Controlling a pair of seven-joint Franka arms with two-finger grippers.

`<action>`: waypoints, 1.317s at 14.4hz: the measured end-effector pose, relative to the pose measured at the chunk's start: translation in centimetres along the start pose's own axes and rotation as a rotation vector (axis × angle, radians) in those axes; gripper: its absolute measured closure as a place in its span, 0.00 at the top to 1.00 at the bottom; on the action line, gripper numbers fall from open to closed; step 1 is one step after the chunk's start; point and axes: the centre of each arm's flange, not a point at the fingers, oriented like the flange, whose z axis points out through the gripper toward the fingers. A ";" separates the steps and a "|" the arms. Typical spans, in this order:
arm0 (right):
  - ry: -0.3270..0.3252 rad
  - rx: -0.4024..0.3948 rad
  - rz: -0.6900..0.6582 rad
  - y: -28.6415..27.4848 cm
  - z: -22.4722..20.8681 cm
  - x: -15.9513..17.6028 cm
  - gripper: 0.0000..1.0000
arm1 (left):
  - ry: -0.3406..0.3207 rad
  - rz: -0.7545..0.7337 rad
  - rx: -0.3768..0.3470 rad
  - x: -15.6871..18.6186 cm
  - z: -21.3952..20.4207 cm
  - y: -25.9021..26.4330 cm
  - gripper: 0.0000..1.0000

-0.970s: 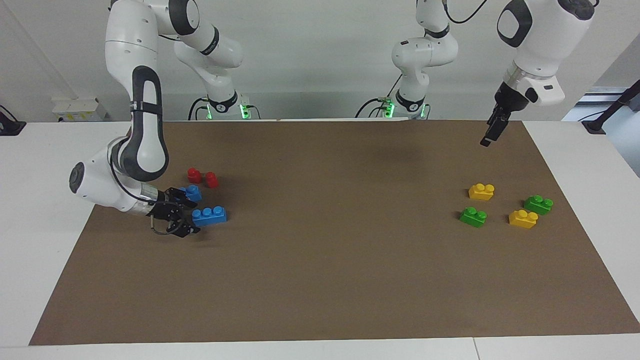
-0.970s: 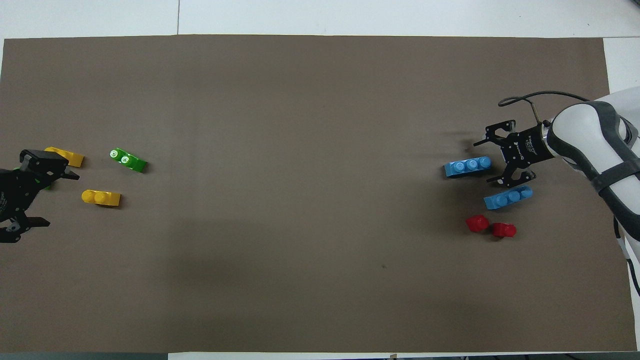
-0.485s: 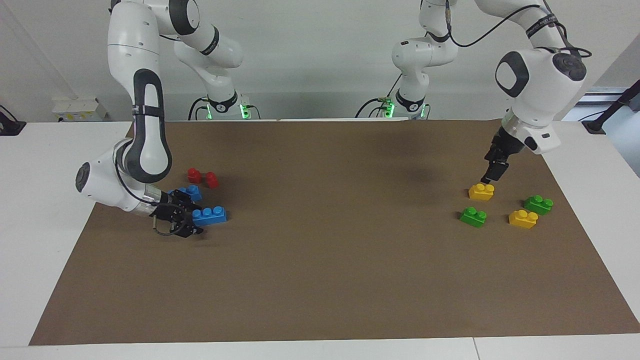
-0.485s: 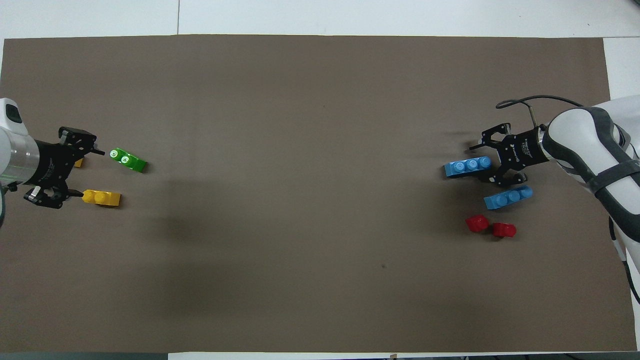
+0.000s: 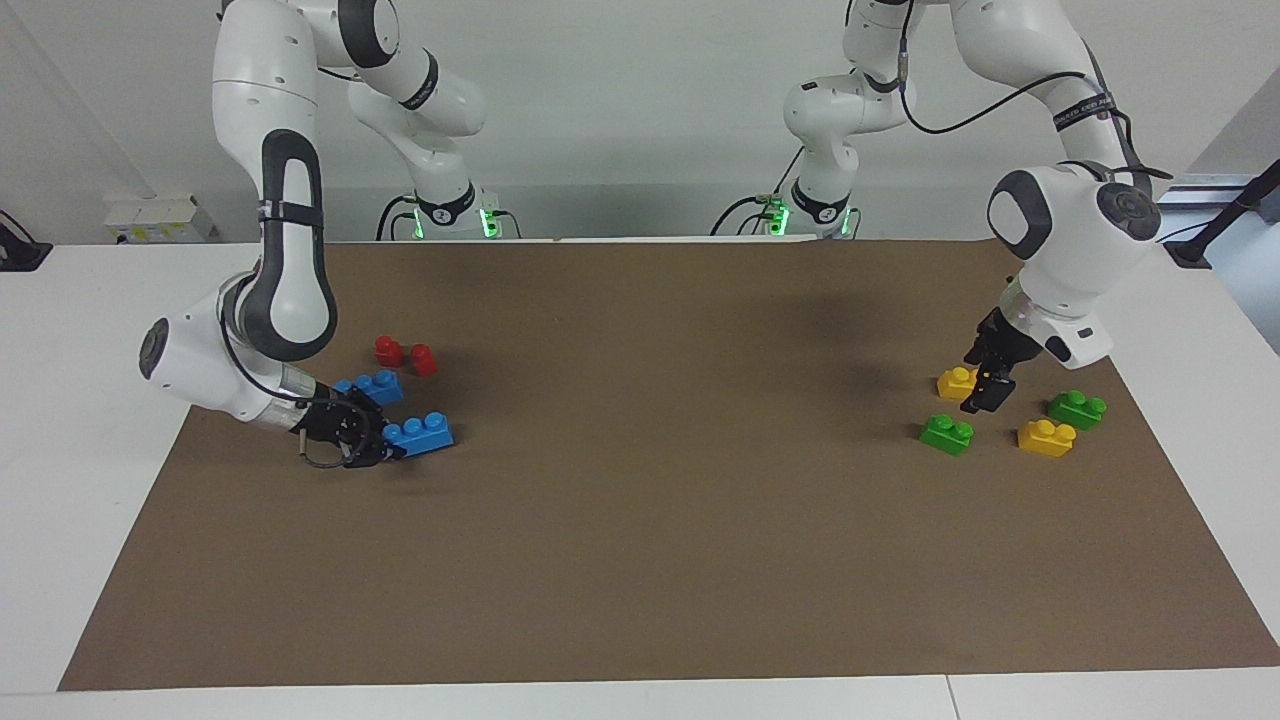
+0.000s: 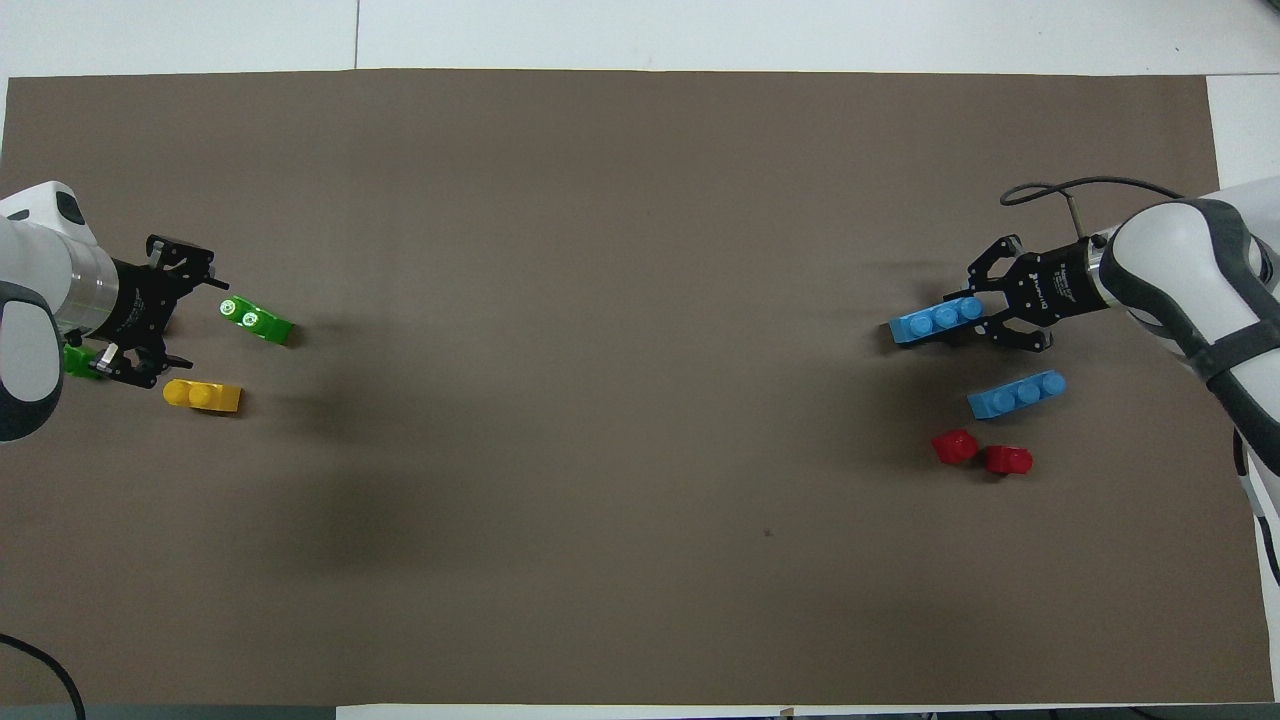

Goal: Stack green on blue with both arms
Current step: 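Grasp the green brick with the left gripper while the right gripper carries the blue brick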

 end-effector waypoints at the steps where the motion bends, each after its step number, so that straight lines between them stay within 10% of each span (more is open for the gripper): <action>1: -0.012 -0.001 -0.010 -0.9 -1.2 -0.8 0.34 | 0.003 -0.006 -0.006 0.5 0.5 0.3 1.00; 8: -0.026 -0.022 0.176 -7.8 -5.9 -17.0 0.34 | 0.028 -0.061 0.022 2.9 4.9 2.2 1.00; 13: -0.009 -0.057 0.319 -9.4 -1.7 -28.7 0.34 | 0.045 -0.103 0.005 3.4 7.4 2.7 1.00; 19: 0.040 0.021 0.385 -8.1 6.7 -34.1 0.34 | 0.045 -0.113 0.001 3.1 9.3 2.6 0.90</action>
